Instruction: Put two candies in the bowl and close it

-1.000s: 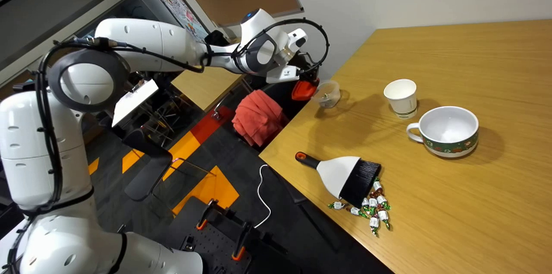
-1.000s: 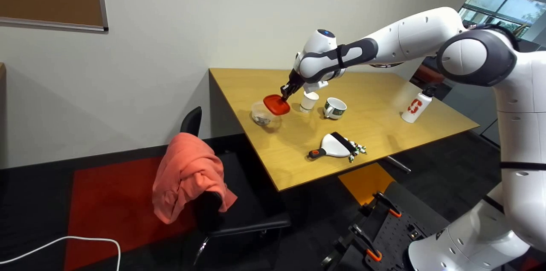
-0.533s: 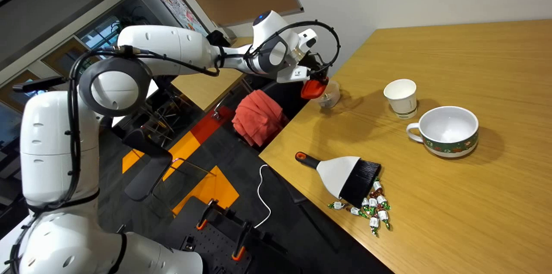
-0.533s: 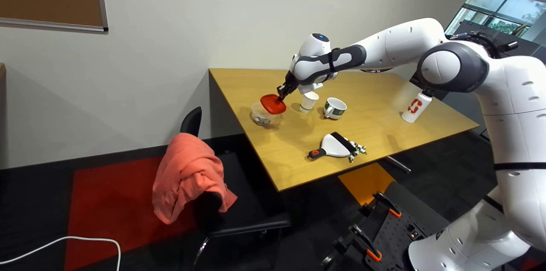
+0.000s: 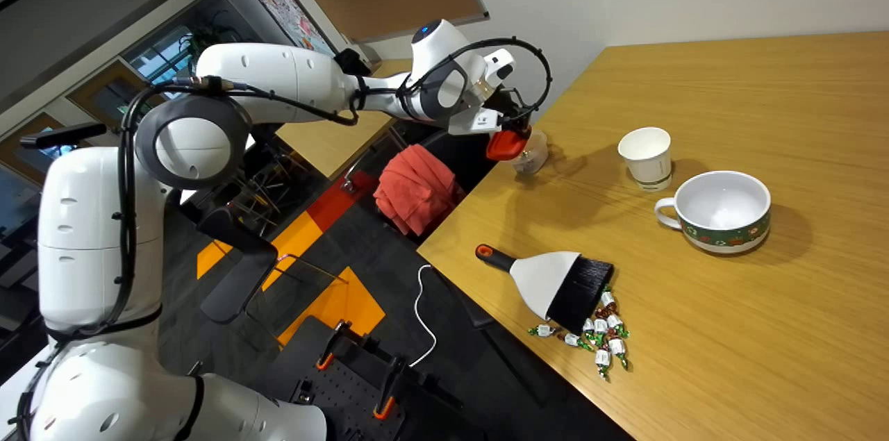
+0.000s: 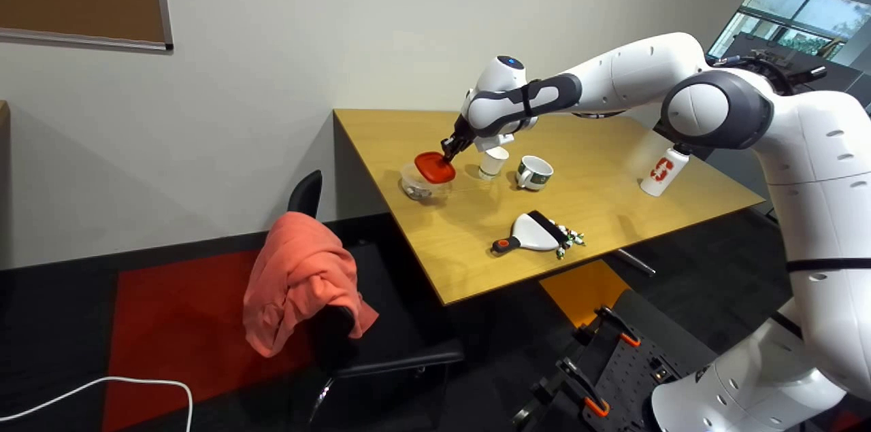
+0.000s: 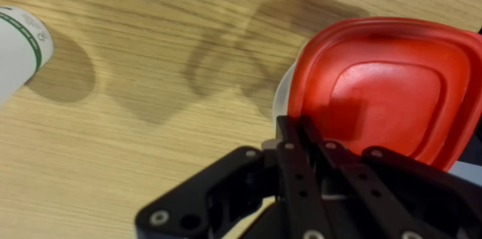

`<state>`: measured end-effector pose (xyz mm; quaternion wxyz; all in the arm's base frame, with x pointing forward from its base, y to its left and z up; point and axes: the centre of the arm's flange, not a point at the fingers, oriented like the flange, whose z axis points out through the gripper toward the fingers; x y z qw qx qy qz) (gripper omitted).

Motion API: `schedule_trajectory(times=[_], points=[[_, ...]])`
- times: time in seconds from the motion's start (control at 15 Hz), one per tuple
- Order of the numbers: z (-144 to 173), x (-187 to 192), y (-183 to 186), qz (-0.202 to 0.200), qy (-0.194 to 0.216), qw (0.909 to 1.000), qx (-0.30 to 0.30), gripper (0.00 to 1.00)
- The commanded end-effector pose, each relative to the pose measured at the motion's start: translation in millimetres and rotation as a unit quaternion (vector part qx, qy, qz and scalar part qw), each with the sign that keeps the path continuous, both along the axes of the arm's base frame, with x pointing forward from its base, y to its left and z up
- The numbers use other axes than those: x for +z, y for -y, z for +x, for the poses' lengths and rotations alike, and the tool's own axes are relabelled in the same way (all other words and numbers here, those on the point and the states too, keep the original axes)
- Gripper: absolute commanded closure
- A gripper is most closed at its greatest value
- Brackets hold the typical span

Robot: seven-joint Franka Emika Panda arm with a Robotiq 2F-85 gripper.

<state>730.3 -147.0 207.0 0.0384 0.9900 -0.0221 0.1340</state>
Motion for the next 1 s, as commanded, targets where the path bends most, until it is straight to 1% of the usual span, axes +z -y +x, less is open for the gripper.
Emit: schedule_trajectory(times=[0.0,0.27,0.67,0.93], points=[[13,0,7,0.016,-0.006,0.9997,-0.020,0.98],[19,1,13,0.026,-0.013,0.9991,-0.030,0.98],[32,-2,14,0.043,-0.040,0.9970,-0.051,0.98],[41,-12,13,0.042,-0.035,0.9963,-0.066,0.98]])
